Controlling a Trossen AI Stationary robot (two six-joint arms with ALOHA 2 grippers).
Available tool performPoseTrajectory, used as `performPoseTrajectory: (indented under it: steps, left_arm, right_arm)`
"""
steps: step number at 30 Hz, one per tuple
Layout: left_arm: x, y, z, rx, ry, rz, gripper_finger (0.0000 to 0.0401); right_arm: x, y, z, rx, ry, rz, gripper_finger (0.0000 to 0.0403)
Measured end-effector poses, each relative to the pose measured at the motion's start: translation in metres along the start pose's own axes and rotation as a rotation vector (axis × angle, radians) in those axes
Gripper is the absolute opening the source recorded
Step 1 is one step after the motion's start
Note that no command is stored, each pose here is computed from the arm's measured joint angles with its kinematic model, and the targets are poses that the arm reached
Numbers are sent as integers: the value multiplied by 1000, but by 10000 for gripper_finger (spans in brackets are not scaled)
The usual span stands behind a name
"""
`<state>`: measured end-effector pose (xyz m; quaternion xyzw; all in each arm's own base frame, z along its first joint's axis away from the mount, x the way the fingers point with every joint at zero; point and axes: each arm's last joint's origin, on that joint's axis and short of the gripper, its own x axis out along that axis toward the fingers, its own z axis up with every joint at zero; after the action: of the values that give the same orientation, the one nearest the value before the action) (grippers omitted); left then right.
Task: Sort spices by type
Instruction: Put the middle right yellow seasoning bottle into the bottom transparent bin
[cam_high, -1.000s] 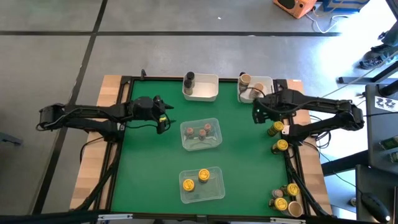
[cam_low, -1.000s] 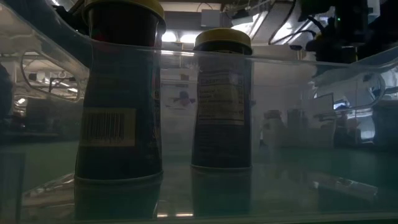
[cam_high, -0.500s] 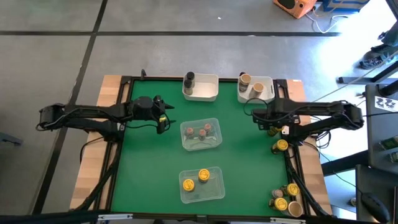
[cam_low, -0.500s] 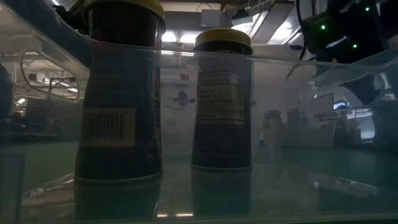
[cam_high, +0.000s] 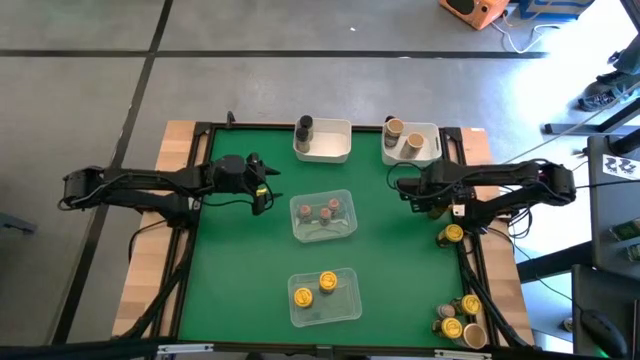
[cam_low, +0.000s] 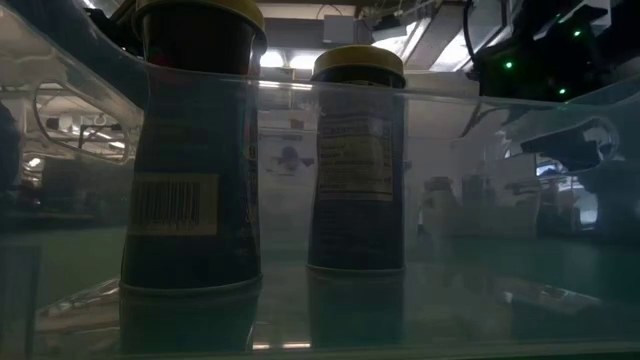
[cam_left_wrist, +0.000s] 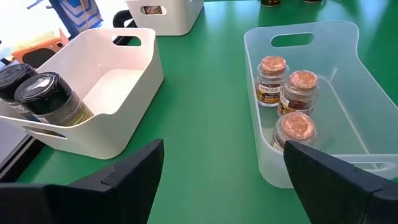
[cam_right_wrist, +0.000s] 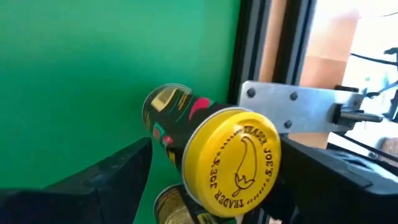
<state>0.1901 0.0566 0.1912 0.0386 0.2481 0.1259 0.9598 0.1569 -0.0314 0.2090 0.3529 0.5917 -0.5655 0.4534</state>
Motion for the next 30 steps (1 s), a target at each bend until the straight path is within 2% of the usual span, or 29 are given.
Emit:
performPoseTrajectory:
  steps: [8, 14, 20, 30]
  left_arm:
    - [0, 0, 0, 1, 0, 0, 314]
    - [0, 0, 0, 10, 0, 0, 314]
    - [0, 0, 0, 9, 0, 0, 314]
    - [0, 0, 0, 8, 0, 0, 314]
  right_arm:
    - [1, 8, -1, -87, 84, 81, 340]
    - [0, 20, 3, -126, 14, 193, 340]
    - [-1, 22, 5, -133, -39, 206, 337]
    - [-2, 23, 6, -150, -43, 221, 252]
